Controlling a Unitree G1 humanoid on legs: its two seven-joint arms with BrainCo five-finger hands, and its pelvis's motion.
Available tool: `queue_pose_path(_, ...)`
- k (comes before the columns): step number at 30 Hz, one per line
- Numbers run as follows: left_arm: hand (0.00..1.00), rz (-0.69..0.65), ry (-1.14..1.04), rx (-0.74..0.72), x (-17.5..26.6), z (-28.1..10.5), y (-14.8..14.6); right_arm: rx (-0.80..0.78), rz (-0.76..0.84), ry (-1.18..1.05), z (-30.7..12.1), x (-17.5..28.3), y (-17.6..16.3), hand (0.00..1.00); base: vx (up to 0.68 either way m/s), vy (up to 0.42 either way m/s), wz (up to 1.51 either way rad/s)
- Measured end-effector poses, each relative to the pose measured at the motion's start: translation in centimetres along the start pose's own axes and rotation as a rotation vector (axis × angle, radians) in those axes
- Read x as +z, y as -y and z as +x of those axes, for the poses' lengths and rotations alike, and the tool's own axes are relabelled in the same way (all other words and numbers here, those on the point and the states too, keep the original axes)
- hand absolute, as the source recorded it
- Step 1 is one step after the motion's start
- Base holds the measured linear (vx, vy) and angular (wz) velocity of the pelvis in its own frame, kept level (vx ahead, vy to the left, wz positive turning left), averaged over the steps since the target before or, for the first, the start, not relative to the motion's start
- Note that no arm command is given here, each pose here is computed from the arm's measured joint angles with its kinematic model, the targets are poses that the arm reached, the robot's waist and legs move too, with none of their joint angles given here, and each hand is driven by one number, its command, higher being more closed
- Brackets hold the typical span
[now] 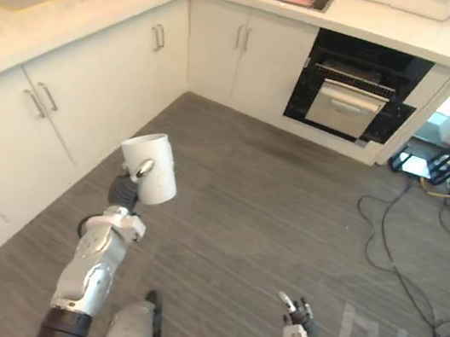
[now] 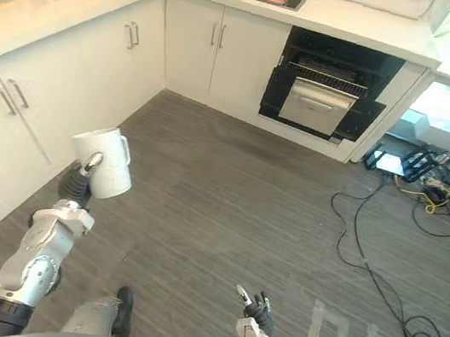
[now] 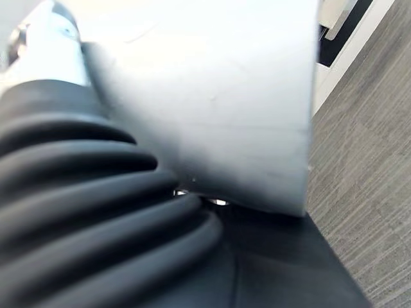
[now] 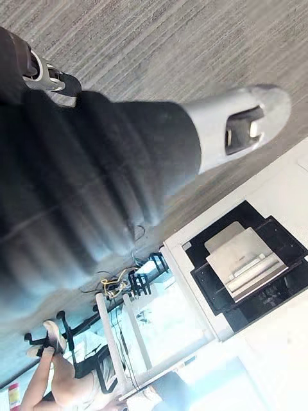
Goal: Walk over to the sink, pick up the cup, carry it to the dishwasher, place the cup inside the dishwasher, then close the dishwasher door
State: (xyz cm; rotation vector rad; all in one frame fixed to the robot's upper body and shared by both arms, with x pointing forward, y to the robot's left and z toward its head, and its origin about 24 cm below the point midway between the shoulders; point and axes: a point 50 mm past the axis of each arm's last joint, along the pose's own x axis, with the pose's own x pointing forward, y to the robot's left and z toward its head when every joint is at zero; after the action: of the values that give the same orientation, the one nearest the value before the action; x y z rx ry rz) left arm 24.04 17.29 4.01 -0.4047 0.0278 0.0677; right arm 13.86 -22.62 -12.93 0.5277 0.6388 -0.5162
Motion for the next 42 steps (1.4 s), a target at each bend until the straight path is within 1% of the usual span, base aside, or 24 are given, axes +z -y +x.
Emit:
queue_pose_path(2,1.0,0.016,0.013,0.014,0.4,-0.2,-0.6,-0.031,-0.003,-0.044,-0.5,-0.7,0.5,0.0,0.45,0.203,-0.18)
queue_pose_path(5,1.0,0.075,0.086,-0.026,2.2,-0.4,-0.3,-0.046,0.019,-0.096,-0.8,-2.1,-0.1,0.0,0.39,0.153,-0.34)
queue_pose_path(6,1.0,0.095,0.114,-0.039,2.9,-0.3,0.0,-0.038,0.023,-0.109,-0.9,-2.6,-0.5,0.0,0.37,0.098,-0.26)
queue_pose_path(8,1.0,0.104,0.114,-0.06,2.8,-0.1,0.6,-0.037,0.028,-0.11,-1.2,-3.0,-0.7,0.0,0.4,0.057,-0.1)
queue_pose_path(9,1.0,0.108,0.101,-0.093,2.5,0.0,1.3,-0.034,0.034,-0.095,-1.5,-3.0,-0.5,0.0,0.36,0.002,0.31)
queue_pose_path(10,1.0,0.104,0.094,-0.128,2.3,0.2,2.2,-0.038,0.038,-0.074,-1.9,-2.8,-0.1,0.0,0.44,-0.04,0.43)
queue_pose_path(13,1.0,0.106,0.068,-0.177,1.6,0.9,3.4,-0.054,0.042,-0.051,-2.7,-2.9,0.9,0.0,0.39,-0.095,0.35)
queue_pose_path(15,1.0,0.11,0.053,-0.171,1.3,1.1,3.3,-0.072,0.053,-0.052,-3.7,-3.6,1.9,0.0,0.57,-0.201,0.18)
queue_pose_path(17,1.0,0.106,0.023,-0.154,0.5,0.5,2.8,-0.093,0.048,-0.067,-4.9,-4.5,3.2,0.0,0.69,-0.289,0.16)
queue_pose_path(19,1.0,0.063,-0.002,-0.126,-0.6,-0.2,2.8,-0.066,0.039,-0.004,-4.6,-3.0,3.1,0.0,0.82,-0.322,-0.12)
queue_pose_path(21,1.0,0.023,-0.006,-0.124,-1.1,-0.4,3.8,-0.007,0.049,0.084,-4.3,-1.0,1.8,0.0,0.69,-0.341,-0.21)
queue_pose_path(22,1.0,-0.006,0.007,-0.122,-1.0,-0.5,4.3,0.023,0.039,0.125,-4.2,0.0,1.1,0.0,0.65,-0.335,-0.12)
queue_pose_path(24,1.0,-0.034,0.008,-0.115,-1.2,-0.5,4.8,0.039,-0.005,0.156,-4.1,0.8,0.9,0.0,0.67,-0.229,0.05)
queue_pose_path(29,1.0,-0.023,0.026,-0.077,-0.7,-0.3,3.6,0.042,0.009,0.251,-3.2,3.4,1.0,0.0,0.62,-0.166,0.08)
queue_pose_path(33,1.0,-0.027,0.056,-0.085,0.1,-0.8,3.8,0.127,0.005,0.393,-2.3,7.0,-1.2,0.0,0.55,0.035,-0.24)
queue_pose_path(35,1.0,-0.025,0.058,-0.093,0.2,-0.8,3.6,0.135,0.003,0.41,-2.1,7.4,-1.6,0.0,0.48,0.175,-0.38)
queue_pose_path(38,1.0,0.005,0.056,-0.058,0.1,-1.1,1.9,0.171,0.013,0.402,-2.0,7.4,-2.5,0.0,0.58,0.236,-0.52)
queue_pose_path(39,1.0,0.007,0.059,-0.054,0.2,-1.1,1.8,0.178,0.018,0.405,-2.0,7.5,-2.8,0.0,0.56,0.271,-0.33)
queue_pose_path(41,1.0,0.023,0.071,-0.046,0.6,-1.0,1.2,0.212,0.047,0.42,-2.3,7.8,-4.1,0.0,0.43,0.184,-0.25)
queue_pose_path(42,1.0,0.037,0.082,-0.043,0.9,-0.9,0.9,0.248,0.078,0.439,-2.4,8.1,-5.3,0.0,0.49,0.126,-0.25)
